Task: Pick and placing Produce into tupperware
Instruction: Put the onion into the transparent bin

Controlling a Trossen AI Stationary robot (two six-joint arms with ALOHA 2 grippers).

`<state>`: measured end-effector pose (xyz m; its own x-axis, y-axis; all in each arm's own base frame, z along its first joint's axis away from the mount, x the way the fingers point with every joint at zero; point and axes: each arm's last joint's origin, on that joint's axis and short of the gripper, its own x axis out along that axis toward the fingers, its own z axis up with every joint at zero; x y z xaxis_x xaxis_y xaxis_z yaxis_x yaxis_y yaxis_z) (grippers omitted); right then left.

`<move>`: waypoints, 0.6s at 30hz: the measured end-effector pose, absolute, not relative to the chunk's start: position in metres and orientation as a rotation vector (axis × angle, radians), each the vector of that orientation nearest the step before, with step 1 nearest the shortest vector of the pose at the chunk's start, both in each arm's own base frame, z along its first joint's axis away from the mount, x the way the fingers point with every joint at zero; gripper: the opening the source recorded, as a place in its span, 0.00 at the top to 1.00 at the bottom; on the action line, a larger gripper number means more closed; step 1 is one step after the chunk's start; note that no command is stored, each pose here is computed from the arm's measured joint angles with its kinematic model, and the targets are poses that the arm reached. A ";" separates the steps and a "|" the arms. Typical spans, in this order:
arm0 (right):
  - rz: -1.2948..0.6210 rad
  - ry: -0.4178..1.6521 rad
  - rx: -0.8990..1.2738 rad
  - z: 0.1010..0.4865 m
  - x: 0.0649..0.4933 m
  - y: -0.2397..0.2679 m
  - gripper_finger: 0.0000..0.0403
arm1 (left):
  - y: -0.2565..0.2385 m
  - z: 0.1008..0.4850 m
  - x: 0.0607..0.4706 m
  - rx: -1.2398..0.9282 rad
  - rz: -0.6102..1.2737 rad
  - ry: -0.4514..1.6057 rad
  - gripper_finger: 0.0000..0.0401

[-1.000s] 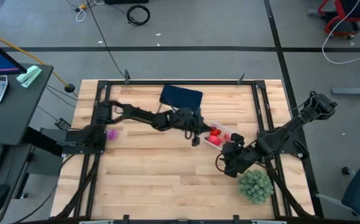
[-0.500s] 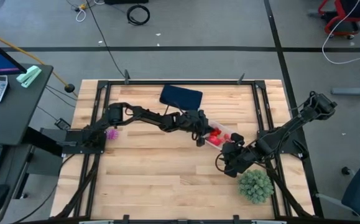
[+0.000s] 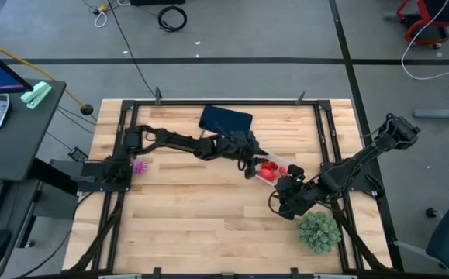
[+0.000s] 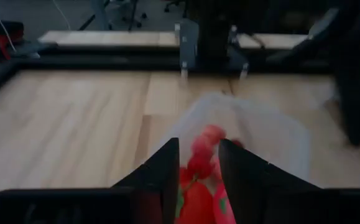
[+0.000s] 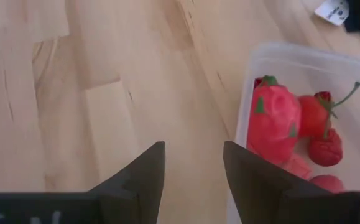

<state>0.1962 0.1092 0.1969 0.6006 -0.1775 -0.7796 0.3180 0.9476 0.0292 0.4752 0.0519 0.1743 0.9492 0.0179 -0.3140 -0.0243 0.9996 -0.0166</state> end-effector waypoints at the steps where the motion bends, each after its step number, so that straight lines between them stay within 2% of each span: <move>1: -0.284 0.884 0.157 0.197 0.197 0.108 0.57 | 0.052 0.186 0.472 -0.015 0.021 0.321 0.71; 4: -0.301 0.854 0.100 0.198 0.200 0.105 0.57 | 0.050 0.232 0.453 0.040 0.012 0.341 0.73; 7: -0.365 0.754 0.099 0.203 0.210 0.097 0.57 | 0.048 0.281 0.424 0.103 0.019 0.350 0.76; 10: -0.348 0.647 0.110 0.211 0.226 0.090 0.57 | 0.046 0.331 0.389 0.120 0.076 0.323 0.78; 14: -0.183 0.549 0.090 0.214 0.256 0.081 0.57 | 0.044 0.394 0.335 0.135 0.152 0.191 0.81; 18: -0.005 0.480 0.053 0.200 0.291 0.071 0.54 | 0.040 0.440 0.282 0.140 0.175 0.062 0.81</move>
